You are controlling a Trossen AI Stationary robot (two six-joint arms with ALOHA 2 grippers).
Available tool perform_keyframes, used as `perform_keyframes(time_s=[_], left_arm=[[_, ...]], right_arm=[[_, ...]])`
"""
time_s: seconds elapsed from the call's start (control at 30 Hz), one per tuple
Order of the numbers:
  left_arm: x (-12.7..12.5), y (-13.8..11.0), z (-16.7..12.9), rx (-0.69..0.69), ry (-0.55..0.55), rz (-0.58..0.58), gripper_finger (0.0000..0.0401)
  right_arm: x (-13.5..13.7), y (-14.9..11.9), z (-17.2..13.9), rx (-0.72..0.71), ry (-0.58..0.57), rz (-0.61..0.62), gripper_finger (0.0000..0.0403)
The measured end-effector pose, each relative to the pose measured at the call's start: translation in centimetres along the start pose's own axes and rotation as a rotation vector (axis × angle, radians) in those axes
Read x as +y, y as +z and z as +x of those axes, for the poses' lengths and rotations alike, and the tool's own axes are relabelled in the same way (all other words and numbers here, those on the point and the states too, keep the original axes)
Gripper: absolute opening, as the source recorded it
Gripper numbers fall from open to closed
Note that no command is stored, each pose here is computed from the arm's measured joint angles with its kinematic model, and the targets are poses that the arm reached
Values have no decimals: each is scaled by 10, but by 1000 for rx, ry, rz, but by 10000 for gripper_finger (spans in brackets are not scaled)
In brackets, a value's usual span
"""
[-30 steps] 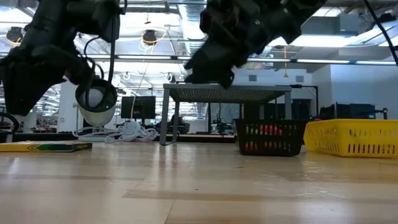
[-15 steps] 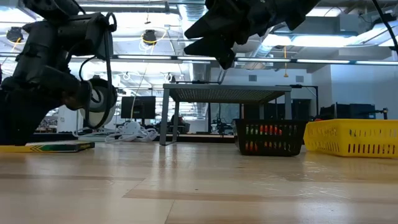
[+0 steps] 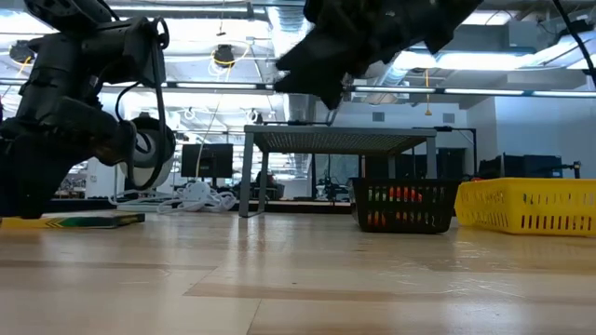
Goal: Pick & Place Office Desk Supplies
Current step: Put the middle left crayons box into the blue basket
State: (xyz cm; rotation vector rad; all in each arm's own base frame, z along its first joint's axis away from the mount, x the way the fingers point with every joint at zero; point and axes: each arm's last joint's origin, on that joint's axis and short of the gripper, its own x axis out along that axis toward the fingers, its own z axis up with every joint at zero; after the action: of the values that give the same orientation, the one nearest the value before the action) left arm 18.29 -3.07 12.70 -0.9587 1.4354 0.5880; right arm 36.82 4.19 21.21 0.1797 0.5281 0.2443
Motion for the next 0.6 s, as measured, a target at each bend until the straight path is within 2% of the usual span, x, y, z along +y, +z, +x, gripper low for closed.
perform_keyframes(time_s=[0.33, 0.5, 0.6], left_arm=[[-7, 7, -4, -82, -96, 24, 172], [-17, 13, -6, -184, -183, 52, 172], [-25, 17, -9, -235, -254, 87, 172]], right_arm=[[-8, -21, 53, 106, 21, 3, 161], [-10, -13, 75, 120, 25, -28, 161], [-11, -10, 78, 136, 17, -48, 162]])
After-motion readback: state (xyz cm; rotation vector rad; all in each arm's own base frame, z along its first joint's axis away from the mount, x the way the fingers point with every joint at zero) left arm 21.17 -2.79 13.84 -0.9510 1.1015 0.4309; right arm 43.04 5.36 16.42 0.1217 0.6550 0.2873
